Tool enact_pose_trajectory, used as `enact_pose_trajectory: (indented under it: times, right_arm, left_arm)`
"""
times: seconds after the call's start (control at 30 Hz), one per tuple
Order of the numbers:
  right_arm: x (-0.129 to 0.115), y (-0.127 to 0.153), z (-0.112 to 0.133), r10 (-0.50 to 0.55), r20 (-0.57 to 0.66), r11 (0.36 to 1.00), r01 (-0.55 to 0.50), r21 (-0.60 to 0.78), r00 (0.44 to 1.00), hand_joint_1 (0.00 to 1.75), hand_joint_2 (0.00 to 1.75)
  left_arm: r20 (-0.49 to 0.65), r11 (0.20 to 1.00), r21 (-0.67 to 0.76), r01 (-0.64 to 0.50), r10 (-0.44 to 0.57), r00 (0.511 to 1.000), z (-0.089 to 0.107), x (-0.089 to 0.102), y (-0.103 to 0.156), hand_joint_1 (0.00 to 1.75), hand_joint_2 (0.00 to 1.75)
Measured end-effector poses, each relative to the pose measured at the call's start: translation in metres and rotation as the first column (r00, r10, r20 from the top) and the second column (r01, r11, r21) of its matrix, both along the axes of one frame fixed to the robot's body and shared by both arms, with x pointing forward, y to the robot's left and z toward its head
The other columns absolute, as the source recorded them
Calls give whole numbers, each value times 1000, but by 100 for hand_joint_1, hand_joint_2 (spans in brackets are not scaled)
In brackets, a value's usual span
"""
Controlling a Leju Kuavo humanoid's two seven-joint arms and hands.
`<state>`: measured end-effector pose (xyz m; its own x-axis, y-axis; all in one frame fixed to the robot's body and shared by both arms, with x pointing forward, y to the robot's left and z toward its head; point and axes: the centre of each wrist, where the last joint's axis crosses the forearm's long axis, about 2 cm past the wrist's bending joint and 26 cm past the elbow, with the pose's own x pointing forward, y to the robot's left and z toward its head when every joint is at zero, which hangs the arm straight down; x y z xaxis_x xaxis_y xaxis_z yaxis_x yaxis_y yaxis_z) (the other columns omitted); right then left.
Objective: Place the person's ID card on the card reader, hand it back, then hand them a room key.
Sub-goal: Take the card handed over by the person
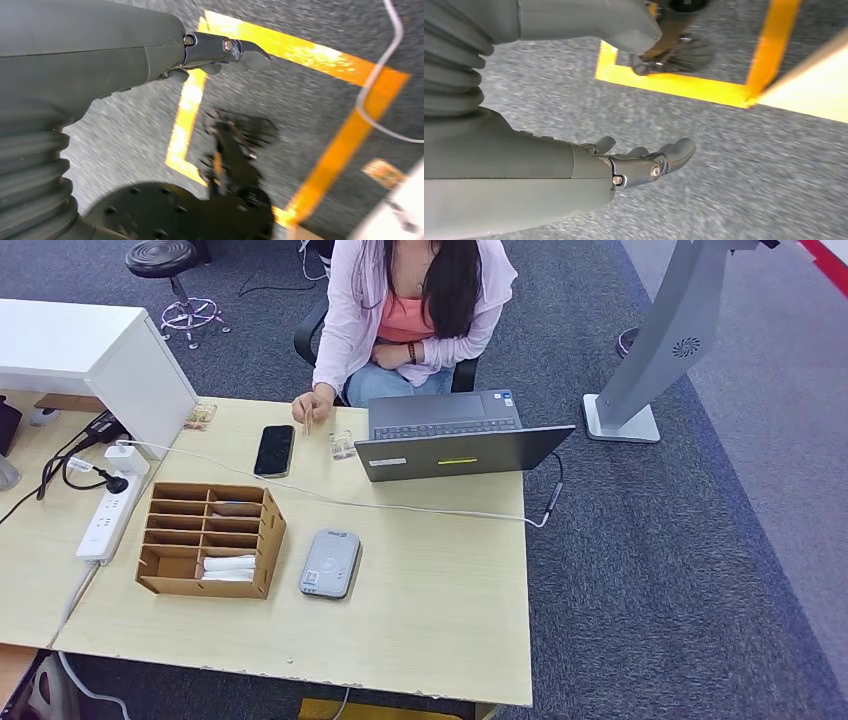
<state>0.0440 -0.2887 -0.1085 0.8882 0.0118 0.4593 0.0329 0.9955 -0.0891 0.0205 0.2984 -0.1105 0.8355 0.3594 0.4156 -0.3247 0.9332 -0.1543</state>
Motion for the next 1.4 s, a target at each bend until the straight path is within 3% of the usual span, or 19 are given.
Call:
enact_pose_trajectory:
  times: [0.23, 0.43, 0.57, 0.97, 1.2, 1.4]
  right_arm:
    - [13, 1, 1, -3, 83, 998, 8, -59, 997, 0, 175]
    - [24, 3, 2, -30, 146, 993, 46, -106, 989, 0, 175]
    - [22, 5, 2, -46, 138, 988, 65, -140, 989, 0, 0]
    - [11, 11, 0, -5, -89, 977, -14, -214, 996, 0, 0]
    - [7, 14, 0, 18, -196, 975, -61, -214, 980, 0, 0]
    - [5, 16, -1, 47, -252, 972, -103, -211, 967, 0, 0]
  left_arm:
    - [125, 984, -66, -166, 173, 977, 1, 6, 6, 0, 175]
    - [241, 934, -129, -332, 355, 903, 1, 12, 16, 0, 175]
    - [321, 897, -165, -410, 442, 838, 2, 13, 23, 0, 175]
    - [553, 838, -261, -479, 537, 637, 10, 26, 45, 0, 175]
    - [681, 830, -332, -448, 540, 494, 26, 50, 54, 0, 175]
    - [799, 862, -318, -394, 467, 378, 51, 77, 73, 0, 175]
